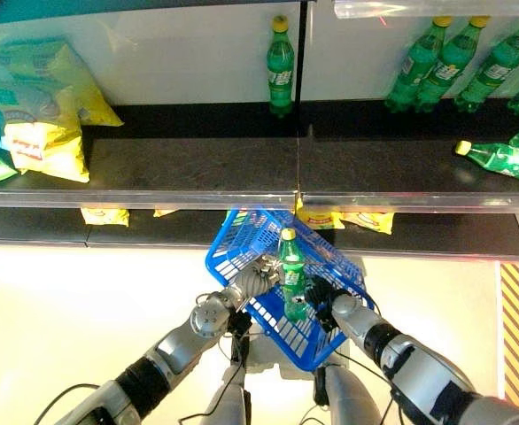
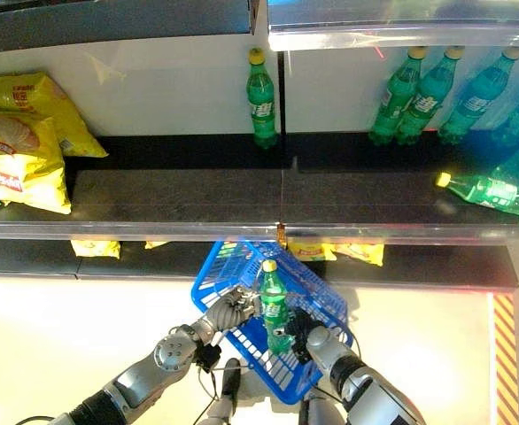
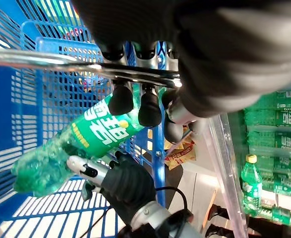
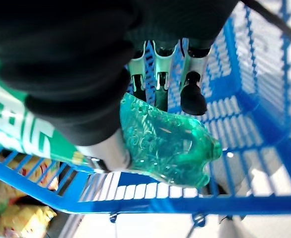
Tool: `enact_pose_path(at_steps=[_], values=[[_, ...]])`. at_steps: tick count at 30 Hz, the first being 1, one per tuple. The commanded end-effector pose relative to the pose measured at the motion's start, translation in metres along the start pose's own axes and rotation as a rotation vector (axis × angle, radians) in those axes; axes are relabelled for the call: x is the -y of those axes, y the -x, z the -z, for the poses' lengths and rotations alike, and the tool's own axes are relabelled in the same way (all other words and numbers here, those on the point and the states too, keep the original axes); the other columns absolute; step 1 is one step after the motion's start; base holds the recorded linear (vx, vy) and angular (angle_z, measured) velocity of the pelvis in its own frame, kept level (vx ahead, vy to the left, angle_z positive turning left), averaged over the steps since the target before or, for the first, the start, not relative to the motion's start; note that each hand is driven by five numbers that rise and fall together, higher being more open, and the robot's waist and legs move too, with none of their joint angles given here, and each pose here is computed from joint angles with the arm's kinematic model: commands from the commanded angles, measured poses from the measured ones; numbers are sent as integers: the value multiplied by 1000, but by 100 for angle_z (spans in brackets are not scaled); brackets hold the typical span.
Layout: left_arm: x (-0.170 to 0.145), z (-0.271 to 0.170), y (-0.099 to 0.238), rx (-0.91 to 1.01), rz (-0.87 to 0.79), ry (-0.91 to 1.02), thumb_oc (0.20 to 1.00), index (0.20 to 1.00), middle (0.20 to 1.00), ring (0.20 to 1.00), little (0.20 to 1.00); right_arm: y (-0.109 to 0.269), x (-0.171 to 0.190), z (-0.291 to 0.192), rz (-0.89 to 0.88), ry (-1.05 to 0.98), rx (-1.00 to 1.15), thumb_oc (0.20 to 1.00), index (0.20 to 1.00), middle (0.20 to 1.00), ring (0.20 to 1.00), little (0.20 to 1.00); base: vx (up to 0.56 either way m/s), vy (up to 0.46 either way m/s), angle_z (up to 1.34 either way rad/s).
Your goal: Pick up the snacks into the basket
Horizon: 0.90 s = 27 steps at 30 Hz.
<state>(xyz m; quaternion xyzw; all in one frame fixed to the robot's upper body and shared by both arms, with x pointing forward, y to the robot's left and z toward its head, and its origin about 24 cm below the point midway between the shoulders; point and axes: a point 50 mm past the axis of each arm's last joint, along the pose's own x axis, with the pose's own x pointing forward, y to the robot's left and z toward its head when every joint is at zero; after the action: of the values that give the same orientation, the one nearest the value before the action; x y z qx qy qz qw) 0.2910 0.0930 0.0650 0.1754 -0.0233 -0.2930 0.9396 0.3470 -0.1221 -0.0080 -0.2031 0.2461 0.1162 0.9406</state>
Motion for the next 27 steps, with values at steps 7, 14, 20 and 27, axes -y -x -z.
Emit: enact_pose_path(at_steps=[7, 14, 20, 27], values=[[32, -45, 10, 233, 189, 39, 200, 200, 200, 200, 200, -1, 32, -78, 130, -244, 210, 1000, 1000, 1000, 1000, 1000, -5, 3, 7], [32, -47, 10, 241, 184, 38, 200, 200, 200, 200, 200, -3, 21, -70, 103, -182, 179, 1000, 1000, 1000, 1000, 1000, 0, 0, 0], [33, -46, 11, 237, 192, 40, 200, 200, 200, 200, 200, -3, 20, -66, 110, -158, 163, 1000, 1000, 1000, 1000, 1000, 0, 0, 0], [32, -47, 13, 241, 189, 40, 200, 200, 200, 200, 200, -3, 24, -68, 135, -70, 166, 1000, 1000, 1000, 1000, 1000, 0, 0, 0]])
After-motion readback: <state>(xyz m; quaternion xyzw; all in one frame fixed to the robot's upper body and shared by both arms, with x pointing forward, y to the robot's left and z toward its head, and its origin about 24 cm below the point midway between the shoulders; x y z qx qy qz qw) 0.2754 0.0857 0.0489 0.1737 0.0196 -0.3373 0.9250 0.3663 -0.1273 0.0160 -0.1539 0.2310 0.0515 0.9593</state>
